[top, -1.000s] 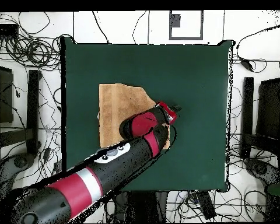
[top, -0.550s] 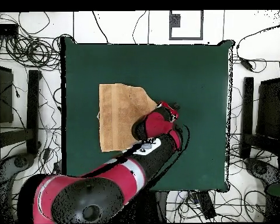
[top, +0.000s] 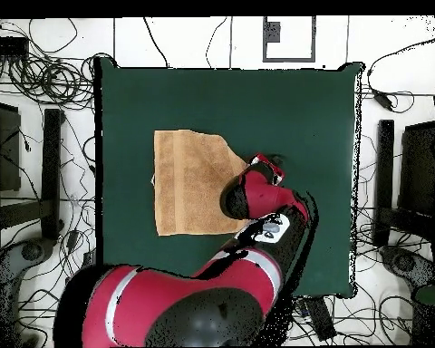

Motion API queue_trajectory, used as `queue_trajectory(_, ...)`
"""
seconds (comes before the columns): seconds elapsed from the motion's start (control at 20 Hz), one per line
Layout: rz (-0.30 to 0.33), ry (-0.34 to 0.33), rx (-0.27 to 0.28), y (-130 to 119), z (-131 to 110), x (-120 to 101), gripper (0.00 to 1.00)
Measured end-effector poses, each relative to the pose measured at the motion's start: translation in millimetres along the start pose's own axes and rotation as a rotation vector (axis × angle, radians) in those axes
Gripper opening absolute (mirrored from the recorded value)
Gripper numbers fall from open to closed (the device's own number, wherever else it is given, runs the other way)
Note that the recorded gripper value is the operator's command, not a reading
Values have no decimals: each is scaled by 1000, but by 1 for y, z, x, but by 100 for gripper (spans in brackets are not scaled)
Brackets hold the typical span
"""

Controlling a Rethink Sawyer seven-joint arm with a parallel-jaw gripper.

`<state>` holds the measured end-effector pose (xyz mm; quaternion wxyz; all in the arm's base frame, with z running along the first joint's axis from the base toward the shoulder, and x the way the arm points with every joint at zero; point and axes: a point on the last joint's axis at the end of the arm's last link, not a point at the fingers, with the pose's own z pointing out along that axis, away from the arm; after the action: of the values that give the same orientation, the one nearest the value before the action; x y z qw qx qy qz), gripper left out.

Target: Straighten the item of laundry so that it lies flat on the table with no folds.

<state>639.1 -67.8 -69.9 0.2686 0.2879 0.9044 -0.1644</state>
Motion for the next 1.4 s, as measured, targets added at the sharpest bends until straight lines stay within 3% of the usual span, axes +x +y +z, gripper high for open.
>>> queue_trajectory(0.55, 52, 70, -30, 1, 0, -8, 0)
queue_trajectory(0.95, 55, 74, -39, 4, -1, -9, 0)
queue_trajectory(1.2, 28, 69, -33, 13, -8, -4, 0)
queue_trajectory(1.4, -25, 55, -22, 45, -21, 9, 0)
